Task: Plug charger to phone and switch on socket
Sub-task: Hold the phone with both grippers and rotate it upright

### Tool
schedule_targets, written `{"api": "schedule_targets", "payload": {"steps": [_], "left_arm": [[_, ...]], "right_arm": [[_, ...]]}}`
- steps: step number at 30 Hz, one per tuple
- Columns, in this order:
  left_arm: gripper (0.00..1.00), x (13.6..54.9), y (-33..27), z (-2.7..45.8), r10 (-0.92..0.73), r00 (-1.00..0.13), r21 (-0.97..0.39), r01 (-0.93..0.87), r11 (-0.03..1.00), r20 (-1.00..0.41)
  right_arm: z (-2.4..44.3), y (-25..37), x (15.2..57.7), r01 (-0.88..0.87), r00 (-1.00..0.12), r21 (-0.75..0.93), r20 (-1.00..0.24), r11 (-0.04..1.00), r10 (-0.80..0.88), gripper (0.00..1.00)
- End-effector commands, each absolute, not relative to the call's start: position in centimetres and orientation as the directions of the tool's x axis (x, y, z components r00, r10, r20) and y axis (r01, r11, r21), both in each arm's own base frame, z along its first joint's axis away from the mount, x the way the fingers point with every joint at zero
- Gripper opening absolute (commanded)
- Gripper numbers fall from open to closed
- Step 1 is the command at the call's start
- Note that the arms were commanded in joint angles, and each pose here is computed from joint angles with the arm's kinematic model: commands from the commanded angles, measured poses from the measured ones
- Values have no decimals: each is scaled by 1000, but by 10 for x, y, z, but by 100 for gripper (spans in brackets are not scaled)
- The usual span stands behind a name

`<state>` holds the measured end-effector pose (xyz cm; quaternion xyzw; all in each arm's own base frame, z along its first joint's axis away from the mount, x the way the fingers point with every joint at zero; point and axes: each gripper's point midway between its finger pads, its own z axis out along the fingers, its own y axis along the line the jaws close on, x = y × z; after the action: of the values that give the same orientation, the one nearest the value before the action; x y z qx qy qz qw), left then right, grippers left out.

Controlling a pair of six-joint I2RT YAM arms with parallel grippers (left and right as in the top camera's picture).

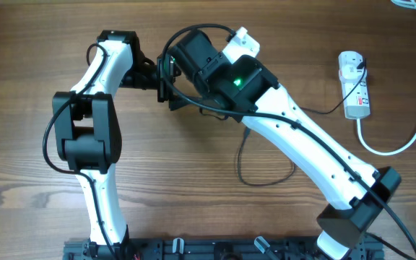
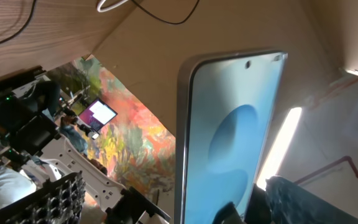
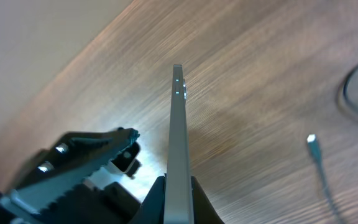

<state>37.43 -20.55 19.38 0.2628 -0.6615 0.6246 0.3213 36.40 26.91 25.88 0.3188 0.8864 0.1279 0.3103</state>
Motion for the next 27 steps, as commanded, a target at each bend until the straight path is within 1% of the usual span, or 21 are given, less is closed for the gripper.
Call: {"api": "schedule_targets", "payload": {"steps": [1, 2, 3, 5, 6, 9, 10, 12, 14, 16, 18, 21, 24, 25, 27], "left_arm": [[94, 373, -205, 212, 62, -684, -687, -724, 58, 726], [93, 373, -205, 213, 61, -675, -678, -733, 58, 735], [91, 373, -205, 213, 60, -656, -658, -750, 60, 753], [87, 373, -205, 213, 57, -618, -621, -781, 63, 784], [86, 373, -205, 213, 56, -610, -613, -788, 63, 790], [85, 372, -205, 213, 56, -611, -614, -787, 63, 789], [80, 372, -205, 215, 56, -609, -612, -789, 63, 791], [80, 371, -205, 220, 57, -613, -616, -786, 63, 788], [84, 369, -205, 226, 57, -611, -614, -787, 63, 790], [82, 369, -205, 226, 57, -611, -614, -787, 63, 789], [74, 368, -207, 226, 59, -610, -612, -788, 67, 790], [70, 367, -209, 226, 63, -610, -613, -787, 71, 790], [63, 366, -209, 226, 63, -605, -608, -790, 72, 794], [59, 367, -209, 226, 61, -593, -596, -800, 73, 803], [58, 367, -209, 226, 61, -592, -595, -800, 73, 804]], "right_arm": [[274, 270, 356, 662, -408, 583, -248, 472, 879, 5], [271, 271, 352, 692, -383, 585, -199, 423, 902, 5], [269, 272, 350, 710, -368, 582, -173, 396, 914, 5], [267, 269, 347, 733, -344, 570, -158, 370, 925, 5], [263, 265, 343, 765, -300, 557, -136, 323, 944, 4], [261, 264, 342, 785, -256, 557, -109, 272, 960, 4], [259, 264, 342, 795, -230, 557, -91, 241, 969, 4], [256, 266, 342, 810, -195, 554, -58, 194, 979, 4], [255, 272, 344, 809, -201, 556, -44, 191, 979, 4], [257, 277, 346, 803, -206, 568, -20, 181, 978, 5], [258, 281, 347, 802, -214, 571, -1, 176, 977, 5], [259, 282, 347, 799, -215, 575, 4, 174, 977, 5], [260, 287, 349, 796, -221, 582, 22, 168, 975, 5], [261, 287, 350, 793, -220, 587, 24, 165, 975, 5], [262, 288, 351, 790, -221, 592, 28, 162, 975, 4]]}}
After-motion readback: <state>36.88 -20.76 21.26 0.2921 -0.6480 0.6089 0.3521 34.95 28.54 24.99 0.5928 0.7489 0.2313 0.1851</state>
